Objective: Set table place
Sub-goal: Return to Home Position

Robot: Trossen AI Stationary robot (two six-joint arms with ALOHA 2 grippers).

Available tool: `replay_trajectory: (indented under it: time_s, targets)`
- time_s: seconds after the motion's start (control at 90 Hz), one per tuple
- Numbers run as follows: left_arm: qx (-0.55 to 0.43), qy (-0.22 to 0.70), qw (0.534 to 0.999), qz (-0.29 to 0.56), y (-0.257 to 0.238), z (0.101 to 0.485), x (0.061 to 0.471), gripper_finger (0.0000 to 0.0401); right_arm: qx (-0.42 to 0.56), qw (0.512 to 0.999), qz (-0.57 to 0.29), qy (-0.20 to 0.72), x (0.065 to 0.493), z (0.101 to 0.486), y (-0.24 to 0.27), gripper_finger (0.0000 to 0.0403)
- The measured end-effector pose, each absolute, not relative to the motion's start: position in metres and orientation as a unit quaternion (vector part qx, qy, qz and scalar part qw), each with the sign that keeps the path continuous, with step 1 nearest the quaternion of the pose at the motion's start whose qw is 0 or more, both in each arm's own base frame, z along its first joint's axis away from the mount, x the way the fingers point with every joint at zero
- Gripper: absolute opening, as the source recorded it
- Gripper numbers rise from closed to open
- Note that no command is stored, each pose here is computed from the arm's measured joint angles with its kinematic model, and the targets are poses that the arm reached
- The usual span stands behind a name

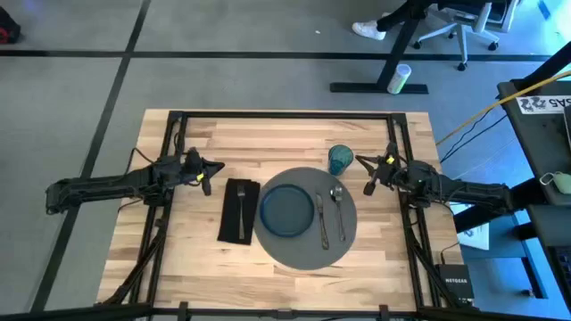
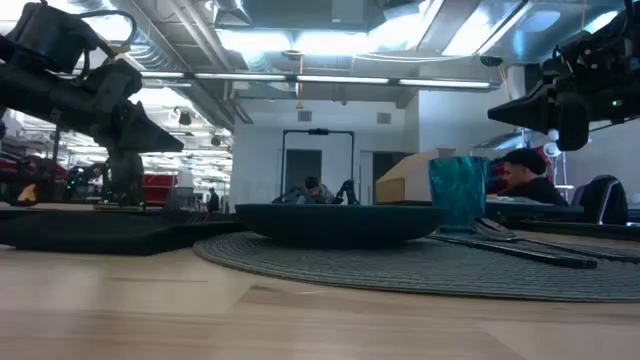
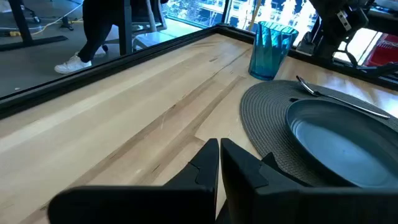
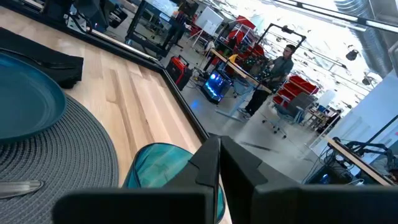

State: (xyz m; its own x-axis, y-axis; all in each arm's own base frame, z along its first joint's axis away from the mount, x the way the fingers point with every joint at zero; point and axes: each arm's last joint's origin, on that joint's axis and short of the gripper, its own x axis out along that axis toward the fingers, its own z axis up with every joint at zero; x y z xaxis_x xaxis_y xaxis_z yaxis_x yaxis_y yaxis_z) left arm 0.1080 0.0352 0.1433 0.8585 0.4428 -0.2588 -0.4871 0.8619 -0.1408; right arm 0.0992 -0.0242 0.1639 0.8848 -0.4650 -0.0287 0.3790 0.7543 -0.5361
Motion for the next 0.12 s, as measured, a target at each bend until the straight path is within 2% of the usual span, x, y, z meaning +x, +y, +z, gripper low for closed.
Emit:
replay_trajectory:
  time_s: [0.122]
  targets:
    - [-0.101, 0.109, 0.959, 0.242, 0.0352, 0.1433, 0.108, 0.0, -0.268, 0.933, -0.226, 0.08, 0.0992, 0.1639, -0.0242, 0.0]
